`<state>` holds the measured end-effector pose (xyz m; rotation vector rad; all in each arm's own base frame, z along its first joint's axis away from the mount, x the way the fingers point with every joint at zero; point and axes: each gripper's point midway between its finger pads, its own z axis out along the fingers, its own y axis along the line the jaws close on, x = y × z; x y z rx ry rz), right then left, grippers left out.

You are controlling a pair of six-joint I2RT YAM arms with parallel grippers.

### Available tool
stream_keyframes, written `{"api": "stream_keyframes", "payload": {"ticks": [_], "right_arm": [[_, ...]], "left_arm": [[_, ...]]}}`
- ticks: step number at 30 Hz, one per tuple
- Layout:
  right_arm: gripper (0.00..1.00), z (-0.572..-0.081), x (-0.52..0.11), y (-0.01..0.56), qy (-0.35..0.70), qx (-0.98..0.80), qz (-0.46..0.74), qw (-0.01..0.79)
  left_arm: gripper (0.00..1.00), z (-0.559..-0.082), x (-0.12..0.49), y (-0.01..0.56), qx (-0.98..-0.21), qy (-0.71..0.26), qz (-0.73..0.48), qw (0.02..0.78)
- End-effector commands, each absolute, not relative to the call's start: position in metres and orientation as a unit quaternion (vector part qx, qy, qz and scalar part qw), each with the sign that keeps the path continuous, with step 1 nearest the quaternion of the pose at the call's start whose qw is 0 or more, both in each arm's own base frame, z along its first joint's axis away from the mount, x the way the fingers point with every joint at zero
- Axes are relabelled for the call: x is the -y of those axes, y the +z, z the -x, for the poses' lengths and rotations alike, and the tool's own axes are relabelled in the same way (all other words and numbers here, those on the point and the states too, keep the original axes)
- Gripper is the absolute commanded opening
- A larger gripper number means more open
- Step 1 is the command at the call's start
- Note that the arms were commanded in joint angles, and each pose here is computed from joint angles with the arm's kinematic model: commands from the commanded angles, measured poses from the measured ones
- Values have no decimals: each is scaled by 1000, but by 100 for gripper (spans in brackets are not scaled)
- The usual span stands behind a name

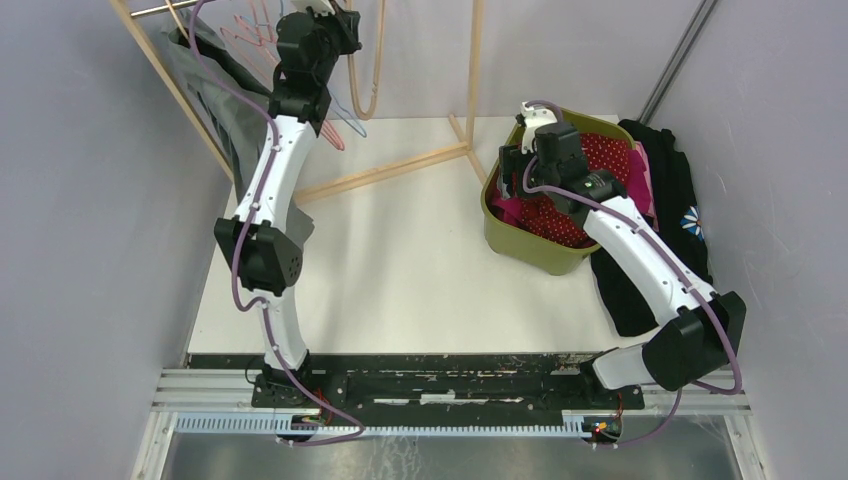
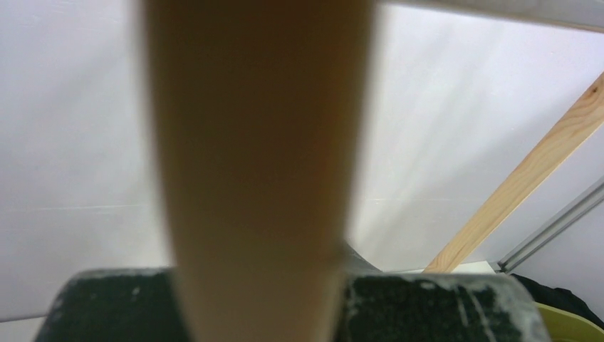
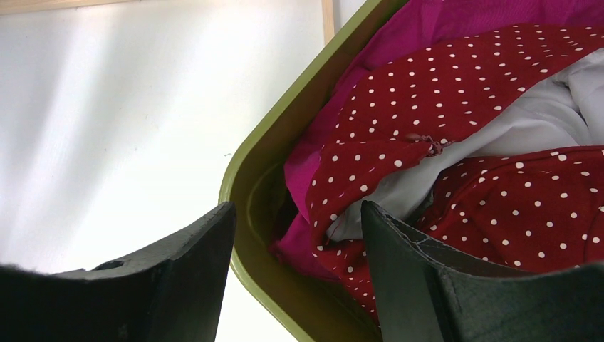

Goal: Remove the skirt from the hanger
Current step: Place the hanger at the clothesline.

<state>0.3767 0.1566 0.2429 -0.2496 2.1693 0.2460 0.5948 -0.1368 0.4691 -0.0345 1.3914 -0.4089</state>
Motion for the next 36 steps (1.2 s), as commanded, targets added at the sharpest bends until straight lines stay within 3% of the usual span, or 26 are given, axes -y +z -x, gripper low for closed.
{"api": "stream_keyframes", "payload": {"ticks": [1,5,9,13,19,23,25,36], "right_arm": [[70,-383,-159,270,107,-862,92,486],[70,-383,-160,270,109,-862,92,486],[70,-382,-160,270,111,-862,91,486],[70,-382,-161,271,115,-861,89,487],[69,-381,-163,272,125,-861,84,486],[68,-378,-164,272,132,-860,79,486],[68,-377,-164,272,134,-860,78,487],[67,-376,-166,270,141,-859,78,486]], "left_arm": [[3,-597,117,480,-635,-165,66,752],[3,-597,104,461,-663,-126,80,733],[19,-593,96,450,-683,-94,74,720],[23,-582,88,444,-700,-63,64,709],[38,-569,76,428,-723,-24,56,688],[41,-566,76,426,-727,-24,52,684],[48,-565,76,430,-725,-23,52,686],[50,-557,80,468,-696,-47,53,715]]}}
